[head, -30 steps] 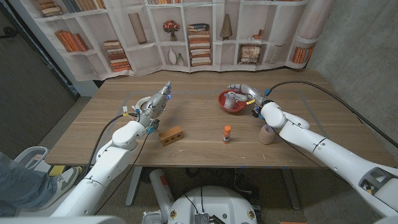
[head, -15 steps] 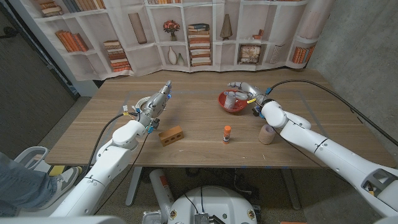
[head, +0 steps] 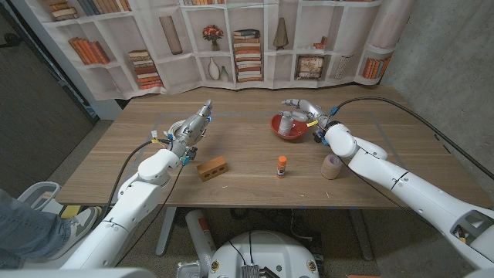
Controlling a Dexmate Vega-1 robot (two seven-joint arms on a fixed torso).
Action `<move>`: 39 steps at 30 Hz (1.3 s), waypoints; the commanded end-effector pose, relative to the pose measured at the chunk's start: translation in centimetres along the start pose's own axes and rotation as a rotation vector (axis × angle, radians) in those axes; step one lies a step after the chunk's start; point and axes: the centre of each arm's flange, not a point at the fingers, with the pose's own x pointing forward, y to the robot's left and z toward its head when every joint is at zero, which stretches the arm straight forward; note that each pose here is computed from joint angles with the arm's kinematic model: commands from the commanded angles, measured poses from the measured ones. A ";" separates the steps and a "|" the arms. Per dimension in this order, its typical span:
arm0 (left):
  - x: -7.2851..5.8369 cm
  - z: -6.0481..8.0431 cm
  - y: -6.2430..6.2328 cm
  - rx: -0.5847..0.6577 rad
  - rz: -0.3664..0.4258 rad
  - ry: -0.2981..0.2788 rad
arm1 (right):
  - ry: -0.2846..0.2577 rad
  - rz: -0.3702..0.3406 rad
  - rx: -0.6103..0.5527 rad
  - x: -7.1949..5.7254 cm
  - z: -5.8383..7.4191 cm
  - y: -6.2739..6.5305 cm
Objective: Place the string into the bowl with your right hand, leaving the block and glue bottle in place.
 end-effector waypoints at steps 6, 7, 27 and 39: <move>-0.2 0.2 0.1 0.004 -0.002 -0.002 | -0.040 -0.031 0.051 -0.2 0.7 -0.9; -0.2 0.2 0.1 0.003 0.001 -0.003 | -0.041 -0.033 0.056 -0.2 0.7 -0.9; -0.4 0.0 0.0 0.001 -0.002 0.000 | -0.073 -0.055 0.128 -0.3 0.8 -1.6; -0.5 -0.1 -0.3 0.002 -0.010 0.003 | -0.080 -0.073 0.135 -0.8 1.1 -2.1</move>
